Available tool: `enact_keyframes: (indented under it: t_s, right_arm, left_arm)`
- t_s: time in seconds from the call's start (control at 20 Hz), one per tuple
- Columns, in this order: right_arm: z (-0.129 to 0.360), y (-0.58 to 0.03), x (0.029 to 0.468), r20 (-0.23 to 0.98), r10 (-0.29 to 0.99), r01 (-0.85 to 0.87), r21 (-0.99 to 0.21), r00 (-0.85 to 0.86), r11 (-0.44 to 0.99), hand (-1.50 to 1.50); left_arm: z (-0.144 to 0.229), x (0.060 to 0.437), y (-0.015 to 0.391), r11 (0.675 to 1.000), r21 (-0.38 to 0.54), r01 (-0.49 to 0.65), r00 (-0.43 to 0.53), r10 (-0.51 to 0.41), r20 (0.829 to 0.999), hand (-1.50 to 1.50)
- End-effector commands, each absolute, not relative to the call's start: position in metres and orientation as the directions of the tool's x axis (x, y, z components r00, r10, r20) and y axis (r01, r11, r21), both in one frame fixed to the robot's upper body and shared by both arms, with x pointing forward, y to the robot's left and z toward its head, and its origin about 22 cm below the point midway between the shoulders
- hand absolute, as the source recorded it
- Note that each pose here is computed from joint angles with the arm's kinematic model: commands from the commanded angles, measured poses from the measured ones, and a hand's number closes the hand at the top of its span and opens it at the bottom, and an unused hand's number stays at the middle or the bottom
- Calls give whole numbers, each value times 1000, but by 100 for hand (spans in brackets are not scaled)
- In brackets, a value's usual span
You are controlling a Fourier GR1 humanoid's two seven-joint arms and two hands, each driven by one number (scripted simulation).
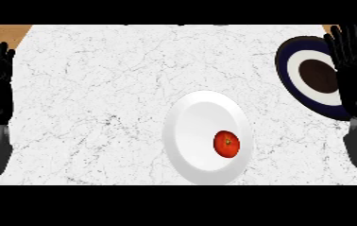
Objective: Pick the tomato from the plate and place it in the plate
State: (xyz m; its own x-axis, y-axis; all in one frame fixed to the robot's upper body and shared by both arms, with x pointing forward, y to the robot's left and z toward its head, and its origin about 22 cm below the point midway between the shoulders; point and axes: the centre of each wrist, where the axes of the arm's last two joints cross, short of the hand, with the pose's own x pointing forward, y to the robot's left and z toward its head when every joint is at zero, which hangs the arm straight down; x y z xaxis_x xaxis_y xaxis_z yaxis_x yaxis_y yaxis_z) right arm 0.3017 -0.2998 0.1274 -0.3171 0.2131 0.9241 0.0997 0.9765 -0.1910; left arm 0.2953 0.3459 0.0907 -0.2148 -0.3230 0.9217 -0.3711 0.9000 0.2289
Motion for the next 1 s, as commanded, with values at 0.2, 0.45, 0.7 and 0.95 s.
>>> enact_keyframes:
  t_s: [0.2,0.45,0.7,0.95]
  right_arm:
    - [156,-307,287,897,264,262,-176,-354,949,150]
    - [98,-347,258,863,499,618,-354,-74,702,-150]
    - [77,-293,196,869,447,642,-222,-211,734,-150]
    - [99,-294,157,839,529,573,-373,-127,730,-150]
  left_arm:
    - [-11,250,303,975,150,-163,277,-101,955,0]
    - [-44,229,258,997,30,-75,368,0,930,0]
    - [-30,227,246,1000,15,-11,387,-10,922,0]
    - [-34,234,237,1000,15,-20,378,-6,926,0]
